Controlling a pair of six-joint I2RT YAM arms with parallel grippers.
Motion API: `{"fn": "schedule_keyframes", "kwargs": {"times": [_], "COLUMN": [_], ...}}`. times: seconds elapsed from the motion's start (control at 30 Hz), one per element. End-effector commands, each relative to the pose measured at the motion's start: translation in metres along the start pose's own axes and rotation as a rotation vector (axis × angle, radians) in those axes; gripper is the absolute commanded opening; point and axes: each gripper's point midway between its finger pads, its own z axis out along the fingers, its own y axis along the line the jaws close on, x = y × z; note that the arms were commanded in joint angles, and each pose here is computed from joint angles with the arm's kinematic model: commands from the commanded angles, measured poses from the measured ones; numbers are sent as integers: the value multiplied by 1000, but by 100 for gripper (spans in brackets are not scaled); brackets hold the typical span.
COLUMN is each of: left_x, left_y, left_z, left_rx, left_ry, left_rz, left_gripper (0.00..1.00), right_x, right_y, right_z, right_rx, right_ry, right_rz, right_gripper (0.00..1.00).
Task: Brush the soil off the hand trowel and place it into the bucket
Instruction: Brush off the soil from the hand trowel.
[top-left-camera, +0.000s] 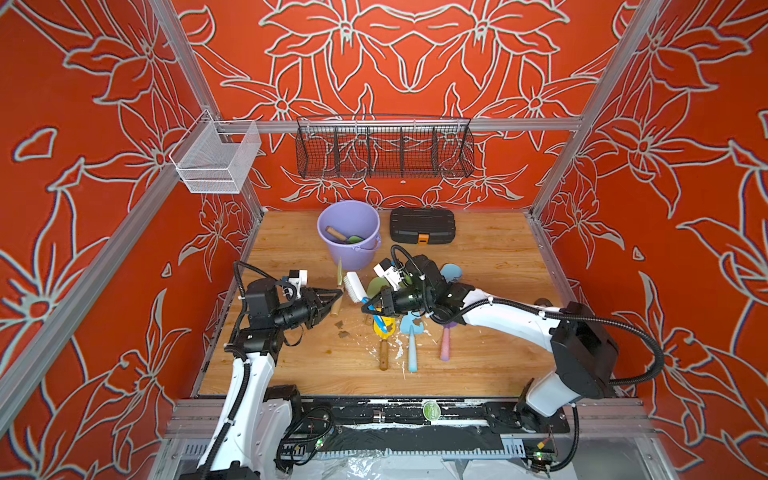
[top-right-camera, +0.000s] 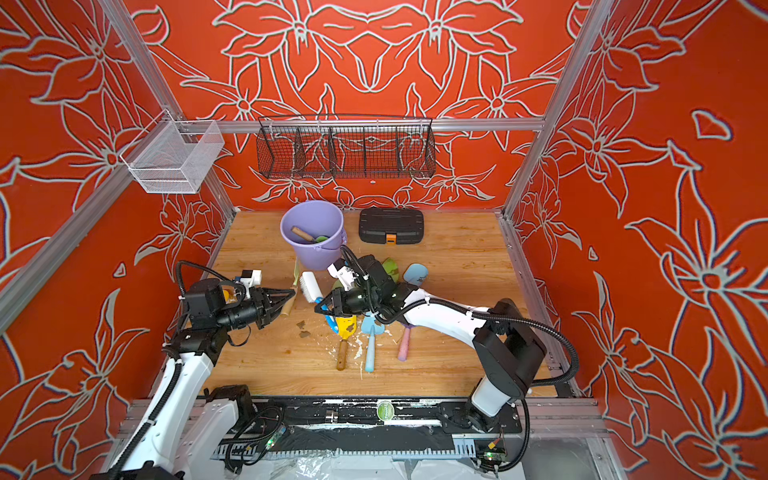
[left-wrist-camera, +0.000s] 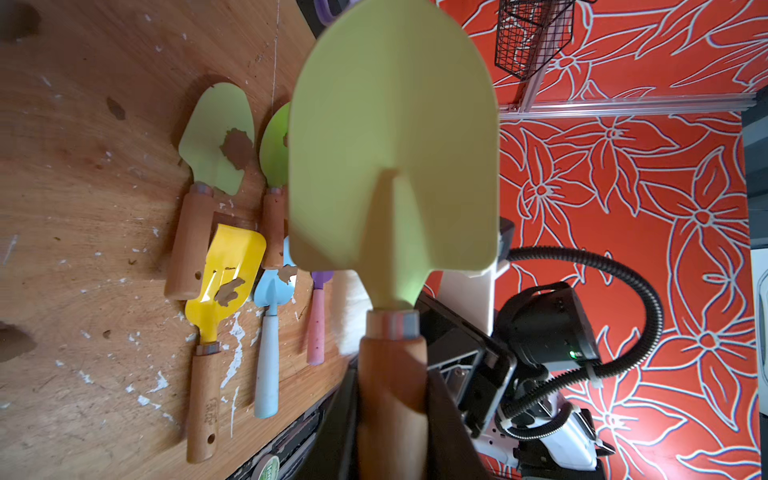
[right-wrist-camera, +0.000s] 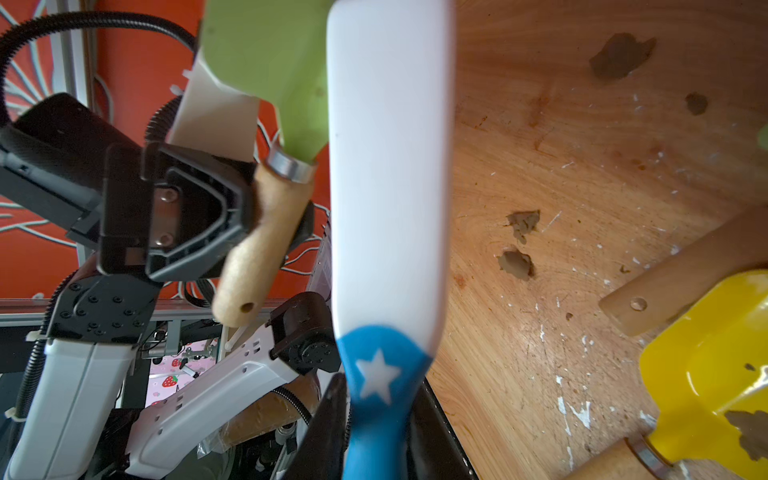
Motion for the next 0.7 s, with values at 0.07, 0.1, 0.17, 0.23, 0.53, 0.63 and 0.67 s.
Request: {"fn": "schedule_keyframes", "kwargs": {"times": [0.07, 0.1, 0.17, 0.23, 0.53, 0.63, 0.67], "left_x": [1, 0, -1, -3, -28, -41, -44], "left_y": [0, -1, -5, -8, -2, -6, -11], "left_z": [0, 0, -1, -2, -15, -17, -16], "left_rx": [16, 15, 16, 5, -247, -296, -296], "left_ry": [11, 10, 6, -3, -86, -121, -109], "left_rz": [19, 23, 34, 51, 114, 116, 132], "left_gripper": [0, 0, 0, 0, 0, 0, 0], "right_x": [-5, -3, 4, 11, 1, -7, -10], "right_y": [17, 12, -2, -18, -32, -31, -31], "right_z": [6, 7, 9, 10, -10, -22, -26], "right_rx": [-52, -44, -1, 52, 177, 252, 277], "right_ry": [0, 8, 24, 43, -17, -36, -42], "right_rz": [-50, -41, -15, 5, -32, -85, -101], "right_gripper": [0, 0, 0, 0, 0, 0, 0]}}
